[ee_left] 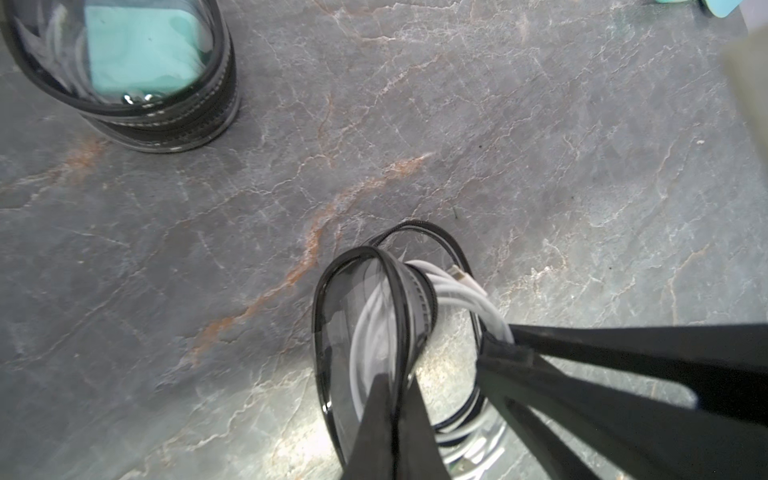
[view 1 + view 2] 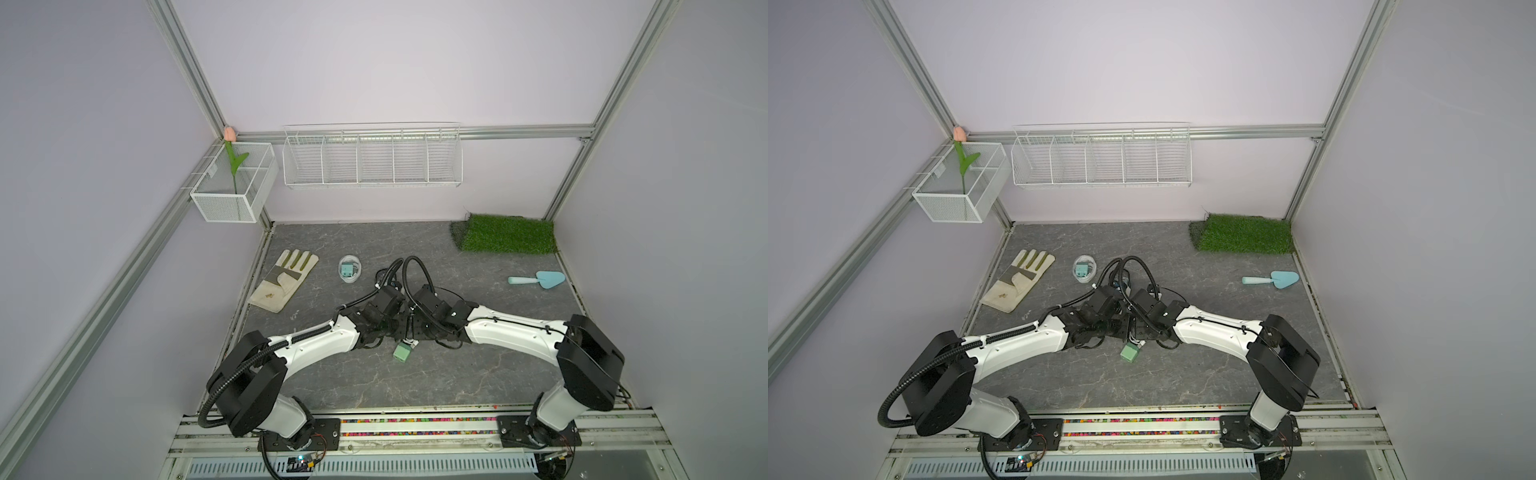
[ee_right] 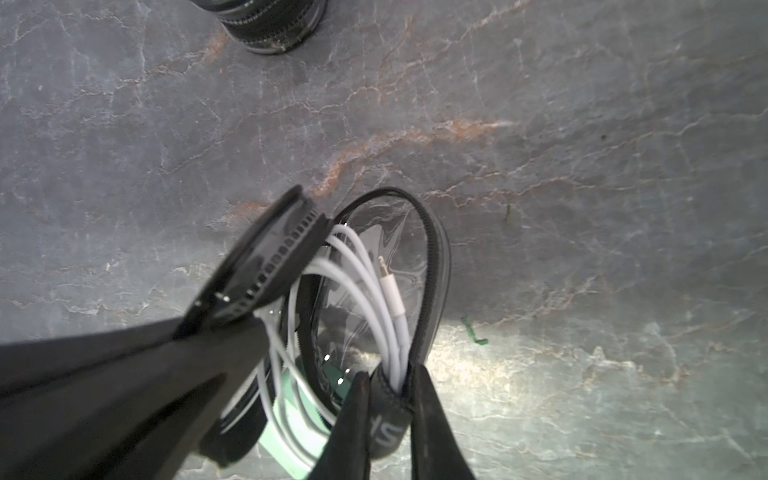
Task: Pack away charging kits
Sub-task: Place the charging cable in the storage bag.
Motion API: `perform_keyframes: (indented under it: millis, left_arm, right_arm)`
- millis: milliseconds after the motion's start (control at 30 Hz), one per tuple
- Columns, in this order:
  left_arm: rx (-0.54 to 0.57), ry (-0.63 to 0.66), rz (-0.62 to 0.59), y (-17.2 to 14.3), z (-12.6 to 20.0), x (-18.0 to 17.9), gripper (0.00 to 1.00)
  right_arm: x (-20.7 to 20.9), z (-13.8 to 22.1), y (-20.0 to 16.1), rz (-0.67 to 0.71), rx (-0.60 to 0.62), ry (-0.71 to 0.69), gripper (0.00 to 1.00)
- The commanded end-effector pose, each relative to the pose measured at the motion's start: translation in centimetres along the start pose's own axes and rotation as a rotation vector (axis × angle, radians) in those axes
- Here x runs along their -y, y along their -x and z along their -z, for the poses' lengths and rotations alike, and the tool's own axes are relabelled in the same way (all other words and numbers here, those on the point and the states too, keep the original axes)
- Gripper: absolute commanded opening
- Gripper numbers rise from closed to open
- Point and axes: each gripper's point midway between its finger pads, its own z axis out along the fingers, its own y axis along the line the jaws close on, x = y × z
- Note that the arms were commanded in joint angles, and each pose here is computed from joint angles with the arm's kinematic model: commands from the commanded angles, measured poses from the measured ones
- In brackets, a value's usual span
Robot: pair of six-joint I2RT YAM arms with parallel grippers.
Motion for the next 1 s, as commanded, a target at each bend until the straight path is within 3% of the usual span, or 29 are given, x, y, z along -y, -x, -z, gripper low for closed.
perform_keyframes:
  millis: [0, 200, 533, 967]
  left_arm:
    - [0.012, -0.071, -0.003, 0.1, 0.5, 2.1, 0.00]
    - [0.050, -0.031, -0.004, 0.5, 1.6, 1.5, 0.00]
    - [0.045, -0.040, -0.023, 1.0, 1.4, 2.0, 0.00]
    - [-0.005, -0.156, -0.024, 0.6, 1.5, 4.3, 0.00]
  right_arm:
    - [-0.9, -0.9, 0.6, -0.068, -0.024, 0.030, 0.06]
    - [-0.3, -2.5, 0.4, -0.146, -0.095, 0.083, 0.06]
    - [-0.5, -0.4, 3.1, -0.192, -0.018, 0.119, 0.06]
    - [1.8, -1.8, 4.3, -0.196, 0.099, -0.081, 0.06]
